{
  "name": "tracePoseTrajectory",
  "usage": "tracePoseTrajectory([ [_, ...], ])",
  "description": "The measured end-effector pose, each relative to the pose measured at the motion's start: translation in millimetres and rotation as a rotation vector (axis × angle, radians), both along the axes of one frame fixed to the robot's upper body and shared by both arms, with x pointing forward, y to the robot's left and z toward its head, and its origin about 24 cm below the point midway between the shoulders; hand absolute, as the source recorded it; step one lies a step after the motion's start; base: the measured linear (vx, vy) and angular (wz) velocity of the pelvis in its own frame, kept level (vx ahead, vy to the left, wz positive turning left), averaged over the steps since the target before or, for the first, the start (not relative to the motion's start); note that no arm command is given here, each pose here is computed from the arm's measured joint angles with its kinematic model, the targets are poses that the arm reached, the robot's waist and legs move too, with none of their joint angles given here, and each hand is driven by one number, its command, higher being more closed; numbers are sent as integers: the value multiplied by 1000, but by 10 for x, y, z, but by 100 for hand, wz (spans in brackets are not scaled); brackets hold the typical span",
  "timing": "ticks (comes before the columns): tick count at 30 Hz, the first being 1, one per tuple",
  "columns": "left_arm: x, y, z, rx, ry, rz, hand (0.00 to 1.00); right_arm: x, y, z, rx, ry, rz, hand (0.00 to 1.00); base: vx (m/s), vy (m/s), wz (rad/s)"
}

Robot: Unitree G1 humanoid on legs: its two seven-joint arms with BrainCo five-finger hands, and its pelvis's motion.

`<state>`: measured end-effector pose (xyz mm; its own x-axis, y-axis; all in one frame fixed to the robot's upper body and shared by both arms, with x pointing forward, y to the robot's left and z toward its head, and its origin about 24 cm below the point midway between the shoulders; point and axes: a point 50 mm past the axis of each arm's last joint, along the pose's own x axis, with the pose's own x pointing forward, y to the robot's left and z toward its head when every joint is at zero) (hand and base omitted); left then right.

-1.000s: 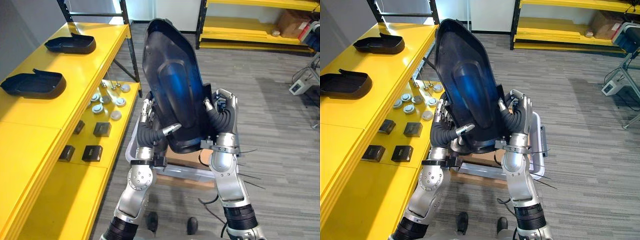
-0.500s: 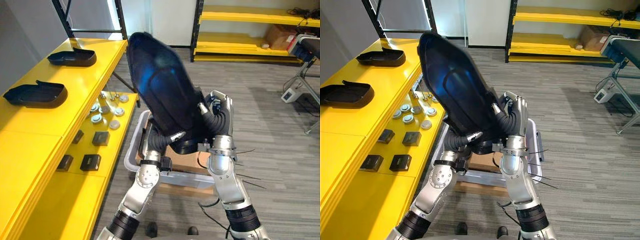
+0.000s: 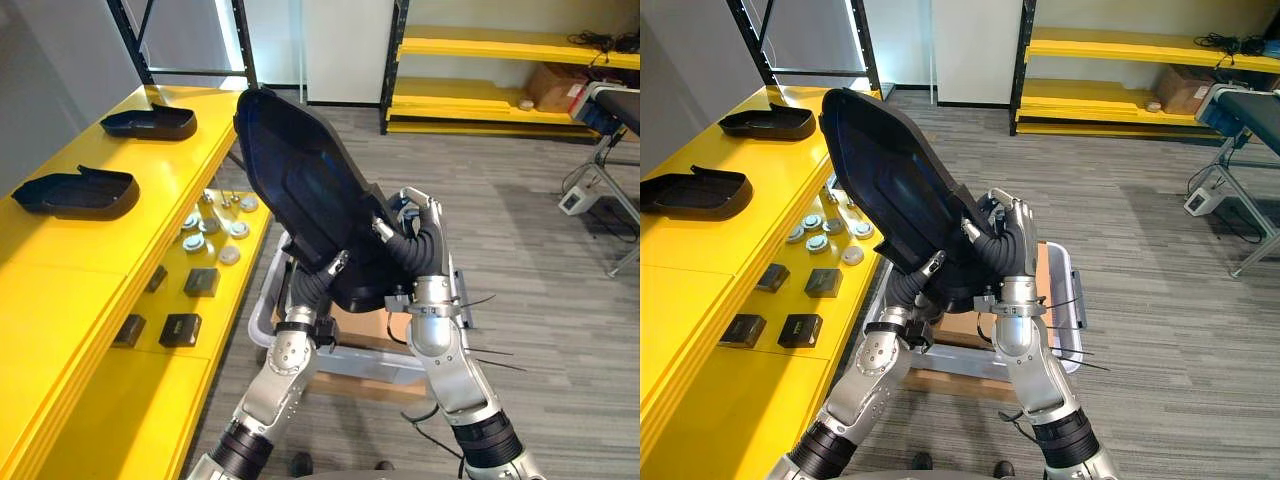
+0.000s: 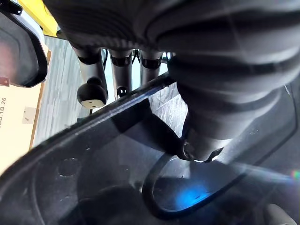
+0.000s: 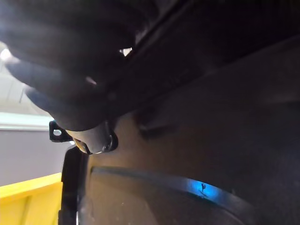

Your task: Walk over and take plastic housings, then place them on the shelf

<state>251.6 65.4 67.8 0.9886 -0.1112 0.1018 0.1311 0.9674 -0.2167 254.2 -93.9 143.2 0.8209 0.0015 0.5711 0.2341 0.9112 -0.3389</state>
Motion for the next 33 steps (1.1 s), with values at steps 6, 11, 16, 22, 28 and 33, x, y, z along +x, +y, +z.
tracePoseTrajectory([
  [6, -6, 179, -32, 70, -18, 58, 100, 38, -54, -61, 36, 71, 159, 0, 0, 0, 0],
  [11, -14, 361, -48, 159, -38, 123, 100, 17, -314, 150, 163, -6, 201, 0, 0, 0, 0],
  [16, -110, 664, -110, 190, -9, 266, 100, -104, -882, 462, 311, -207, 77, 0, -6, -2, 0],
  [22, -229, 945, -44, 192, -27, 402, 100, -308, -1562, 348, 492, -275, -151, 0, 0, 0, 0],
  [28, -404, 1134, 86, 196, -80, 506, 100, -537, -2067, -962, 648, 244, -515, 0, 0, 0, 0],
  [33, -530, 1147, 175, 183, -129, 514, 100, -1216, -1936, -2172, 835, 800, -679, 0, 9, -16, 9],
])
